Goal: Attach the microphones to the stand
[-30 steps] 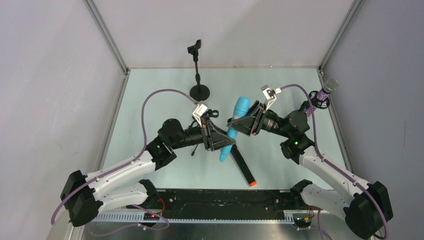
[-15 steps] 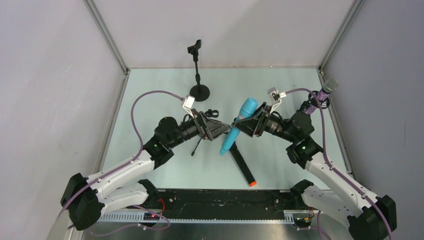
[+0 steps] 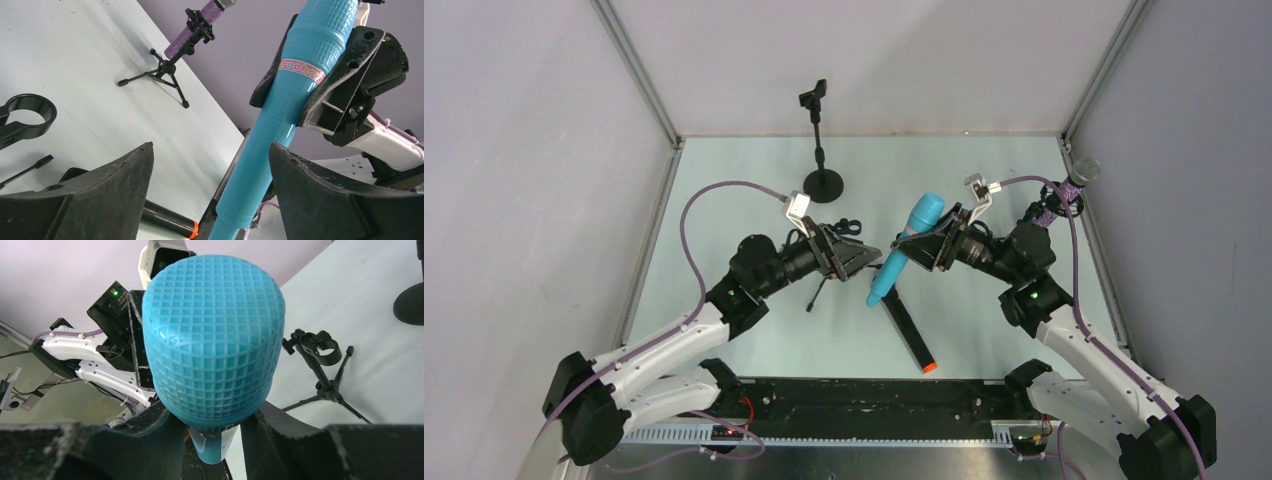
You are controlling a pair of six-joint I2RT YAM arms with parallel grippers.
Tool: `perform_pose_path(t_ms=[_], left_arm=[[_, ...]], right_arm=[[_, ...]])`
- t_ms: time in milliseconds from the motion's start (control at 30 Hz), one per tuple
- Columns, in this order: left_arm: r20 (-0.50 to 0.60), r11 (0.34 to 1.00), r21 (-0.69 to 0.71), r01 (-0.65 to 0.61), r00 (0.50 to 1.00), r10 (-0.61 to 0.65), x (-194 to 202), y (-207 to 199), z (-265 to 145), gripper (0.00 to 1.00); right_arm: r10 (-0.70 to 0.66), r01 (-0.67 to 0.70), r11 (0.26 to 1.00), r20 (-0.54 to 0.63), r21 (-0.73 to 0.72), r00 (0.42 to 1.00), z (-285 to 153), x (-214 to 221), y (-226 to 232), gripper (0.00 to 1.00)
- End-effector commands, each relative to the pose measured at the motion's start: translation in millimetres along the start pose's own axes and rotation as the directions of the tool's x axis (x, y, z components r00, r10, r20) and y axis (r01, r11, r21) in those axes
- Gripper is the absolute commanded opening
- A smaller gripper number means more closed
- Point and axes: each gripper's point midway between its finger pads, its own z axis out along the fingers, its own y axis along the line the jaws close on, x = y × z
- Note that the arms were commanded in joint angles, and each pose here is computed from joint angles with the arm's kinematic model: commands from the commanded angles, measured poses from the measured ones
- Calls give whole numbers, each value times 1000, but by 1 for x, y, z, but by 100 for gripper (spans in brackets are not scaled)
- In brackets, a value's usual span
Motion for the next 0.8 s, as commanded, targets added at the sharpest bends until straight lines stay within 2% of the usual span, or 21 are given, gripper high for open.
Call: perform_pose_path(t_ms=[0,233,467,767], left_arm=[[18,997,-60,-55,998,57,-5,11,-3,85],[-97,990,-113,-90,992,79,20,20,8,84],[-177,980,-103,-173,972,153,33,6,18,84],[-190,969,-155,-194,968,163,35,16,16,91]], right_arm=[[-41,47,997,89,-65,995,3,-31,24,0],[-17,24,996,80,-86,997,9,-30,22,0],[4,0,999,72,-48,997,12,-26,11,0],[16,-14,999,49,-37,999,14,-20,6,0]])
